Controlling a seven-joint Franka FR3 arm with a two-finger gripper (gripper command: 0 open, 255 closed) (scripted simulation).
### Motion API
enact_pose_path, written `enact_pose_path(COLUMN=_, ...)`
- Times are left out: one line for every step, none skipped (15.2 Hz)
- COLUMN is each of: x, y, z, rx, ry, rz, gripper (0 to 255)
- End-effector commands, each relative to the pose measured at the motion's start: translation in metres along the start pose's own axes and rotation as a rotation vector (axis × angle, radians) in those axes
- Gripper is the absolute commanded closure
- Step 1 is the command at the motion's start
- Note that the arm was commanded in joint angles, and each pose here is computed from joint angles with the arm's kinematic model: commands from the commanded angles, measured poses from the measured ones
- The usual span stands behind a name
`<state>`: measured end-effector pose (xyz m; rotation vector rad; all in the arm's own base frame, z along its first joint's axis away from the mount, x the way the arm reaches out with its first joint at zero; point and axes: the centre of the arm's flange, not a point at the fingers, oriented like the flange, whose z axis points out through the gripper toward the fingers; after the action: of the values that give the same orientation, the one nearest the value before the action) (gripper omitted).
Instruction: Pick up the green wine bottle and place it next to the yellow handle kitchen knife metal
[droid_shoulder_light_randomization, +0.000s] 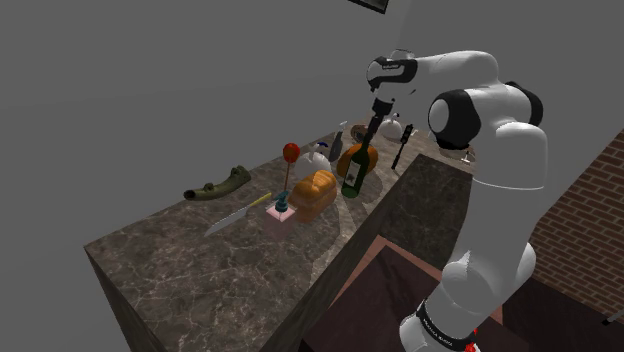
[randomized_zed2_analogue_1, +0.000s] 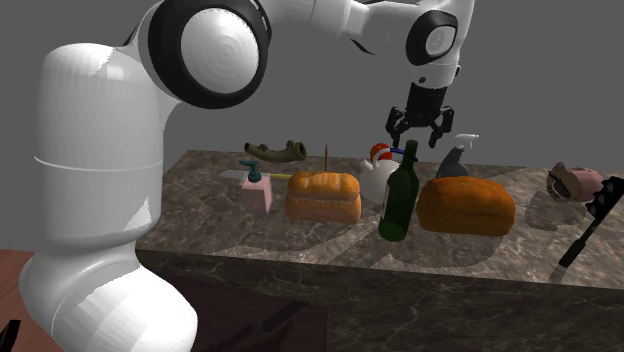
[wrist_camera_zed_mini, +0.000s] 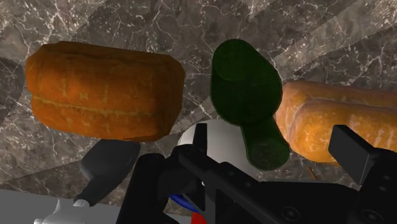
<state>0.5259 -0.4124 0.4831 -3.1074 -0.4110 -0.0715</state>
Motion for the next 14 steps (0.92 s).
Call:
enact_pose_path(x=0.000, y=0.000, z=0.010, rx=0.000, ry=0.000, rz=0.000, gripper=0)
enact_pose_path(x=0.000, y=0.000, z=0.015, rx=0.000, ry=0.000, rz=0.000, gripper=0)
enact_pose_path(x=0.000, y=0.000, z=0.023, rx=0.000, ry=0.000, rz=0.000, gripper=0)
enact_pose_path(x=0.000, y=0.000, z=0.023, rx=0.000, ry=0.000, rz=0.000, gripper=0)
enact_pose_path(x=0.000, y=0.000, z=0.023, rx=0.000, ry=0.000, rz=0.000, gripper=0)
enact_pose_path(x=0.000, y=0.000, z=0.023, rx=0.000, ry=0.000, rz=0.000, gripper=0)
enact_pose_path(x=0.000, y=0.000, z=0.023, rx=0.000, ry=0.000, rz=0.000, gripper=0)
enact_pose_path(x=0.000, y=0.000, z=0.023, rx=0.000, ry=0.000, rz=0.000, gripper=0)
enact_pose_path(x=0.000, y=0.000, z=0.023, rx=0.000, ry=0.000, rz=0.000, gripper=0)
enact_pose_path(x=0.000, y=0.000, z=0.023, rx=0.000, ry=0.000, rz=0.000, gripper=0)
enact_pose_path(x=0.000, y=0.000, z=0.023, rx=0.000, ry=0.000, rz=0.000, gripper=0)
enact_pose_path(x=0.000, y=0.000, z=0.023, rx=0.000, ry=0.000, rz=0.000, gripper=255)
enact_pose_path(x=0.000, y=0.000, z=0.023, rx=0.000, ry=0.000, rz=0.000, gripper=255)
enact_pose_path(x=0.000, y=0.000, z=0.023, rx=0.000, ry=0.000, rz=0.000, gripper=255)
